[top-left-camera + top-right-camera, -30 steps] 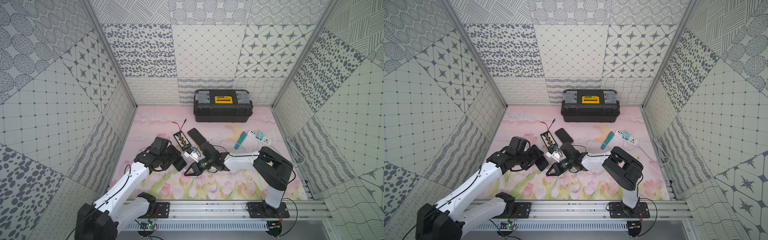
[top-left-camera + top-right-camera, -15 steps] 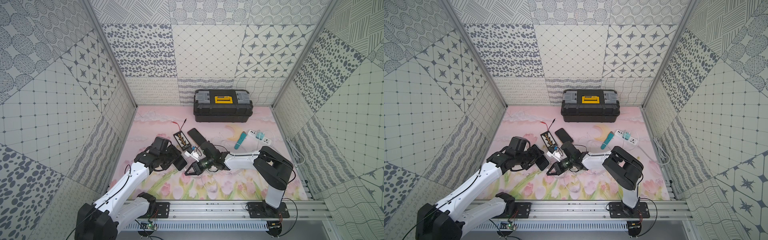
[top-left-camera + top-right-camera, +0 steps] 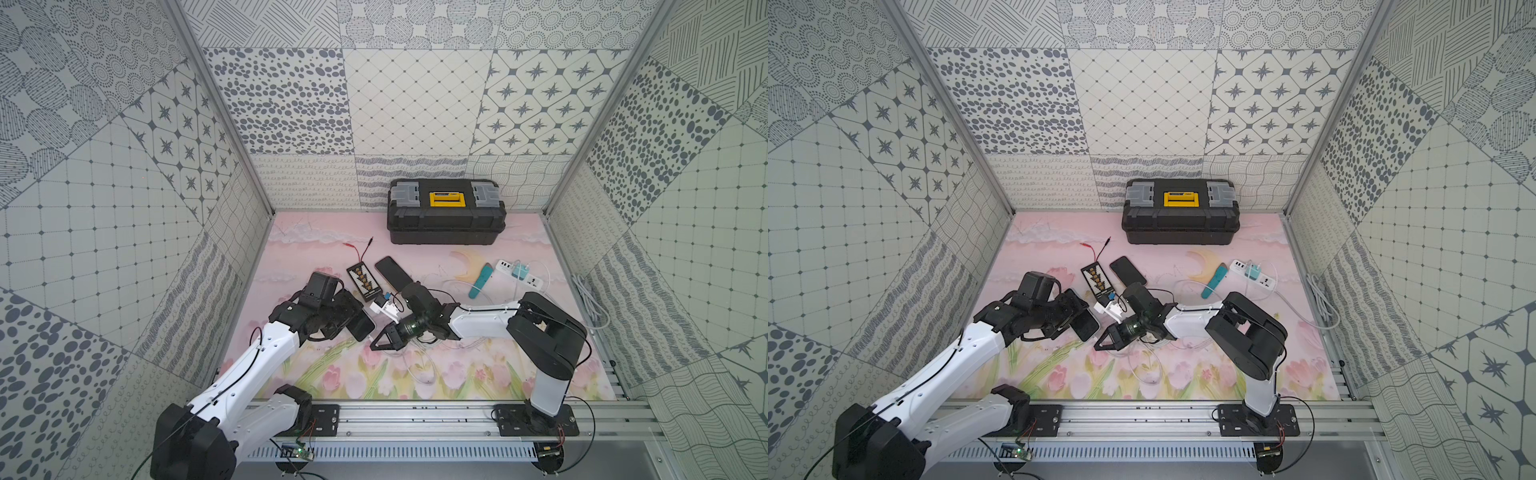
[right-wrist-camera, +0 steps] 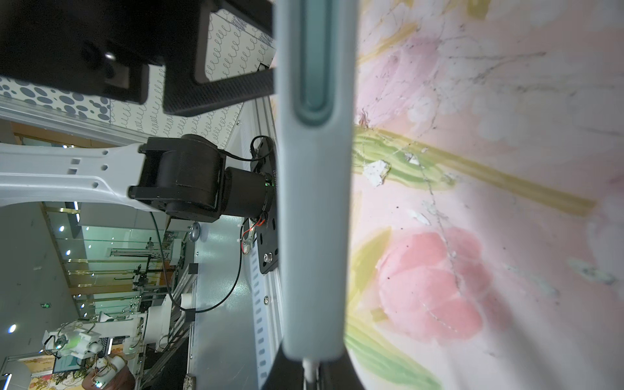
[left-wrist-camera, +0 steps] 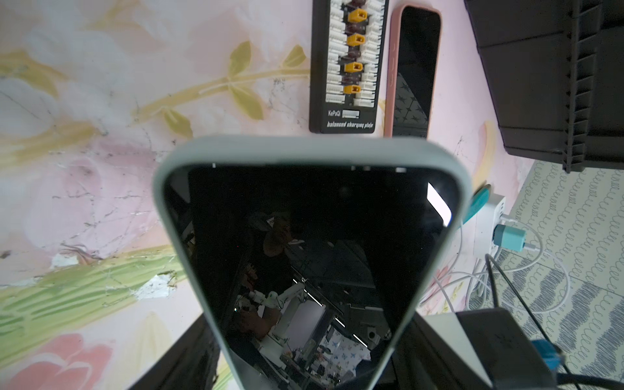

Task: Plug the charging cable into the phone
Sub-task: Insert the charging cable into the phone.

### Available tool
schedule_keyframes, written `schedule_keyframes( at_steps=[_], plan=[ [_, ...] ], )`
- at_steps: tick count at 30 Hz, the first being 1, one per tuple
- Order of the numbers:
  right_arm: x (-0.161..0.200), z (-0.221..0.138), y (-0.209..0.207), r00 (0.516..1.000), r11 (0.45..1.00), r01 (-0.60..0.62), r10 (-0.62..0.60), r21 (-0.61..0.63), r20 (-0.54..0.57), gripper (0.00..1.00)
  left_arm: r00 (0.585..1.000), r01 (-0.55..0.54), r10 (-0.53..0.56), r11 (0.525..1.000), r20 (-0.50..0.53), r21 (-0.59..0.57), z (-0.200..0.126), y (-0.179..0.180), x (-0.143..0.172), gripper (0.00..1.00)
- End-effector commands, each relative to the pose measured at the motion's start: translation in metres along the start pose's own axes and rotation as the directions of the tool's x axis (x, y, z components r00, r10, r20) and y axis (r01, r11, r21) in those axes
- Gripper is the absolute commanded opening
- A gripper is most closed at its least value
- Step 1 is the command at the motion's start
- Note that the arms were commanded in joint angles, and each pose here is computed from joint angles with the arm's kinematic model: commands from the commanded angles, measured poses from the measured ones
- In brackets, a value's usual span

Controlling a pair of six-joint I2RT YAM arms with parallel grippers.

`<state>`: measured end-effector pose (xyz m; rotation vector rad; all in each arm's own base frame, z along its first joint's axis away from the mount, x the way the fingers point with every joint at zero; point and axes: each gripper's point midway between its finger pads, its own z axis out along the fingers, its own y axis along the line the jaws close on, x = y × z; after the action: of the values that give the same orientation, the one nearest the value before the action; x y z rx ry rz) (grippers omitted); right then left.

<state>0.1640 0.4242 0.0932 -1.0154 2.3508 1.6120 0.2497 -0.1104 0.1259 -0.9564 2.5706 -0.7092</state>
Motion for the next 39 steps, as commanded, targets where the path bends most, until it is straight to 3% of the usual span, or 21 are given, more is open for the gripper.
schedule_keyframes(
  at_steps=[1, 25, 39],
  plan=[
    [-0.031, -0.014, 0.007, 0.989, 0.995, 0.098, -0.100, 0.017, 0.112, 0.00, 0.983, -0.016, 0.015, 1.000, -0.185, -0.006, -0.006, 0.003, 0.034, 0.10],
    [-0.038, -0.011, 0.005, 0.987, 0.995, 0.101, -0.103, 0.020, 0.120, 0.00, 0.973, 0.014, -0.015, 1.000, -0.229, -0.005, 0.002, 0.002, 0.040, 0.10],
    [-0.051, -0.009, 0.007, 0.978, 0.987, 0.156, -0.159, 0.035, 0.135, 0.00, 0.939, 0.050, -0.039, 0.998, -0.341, 0.024, 0.010, 0.001, 0.059, 0.10]
  ],
)
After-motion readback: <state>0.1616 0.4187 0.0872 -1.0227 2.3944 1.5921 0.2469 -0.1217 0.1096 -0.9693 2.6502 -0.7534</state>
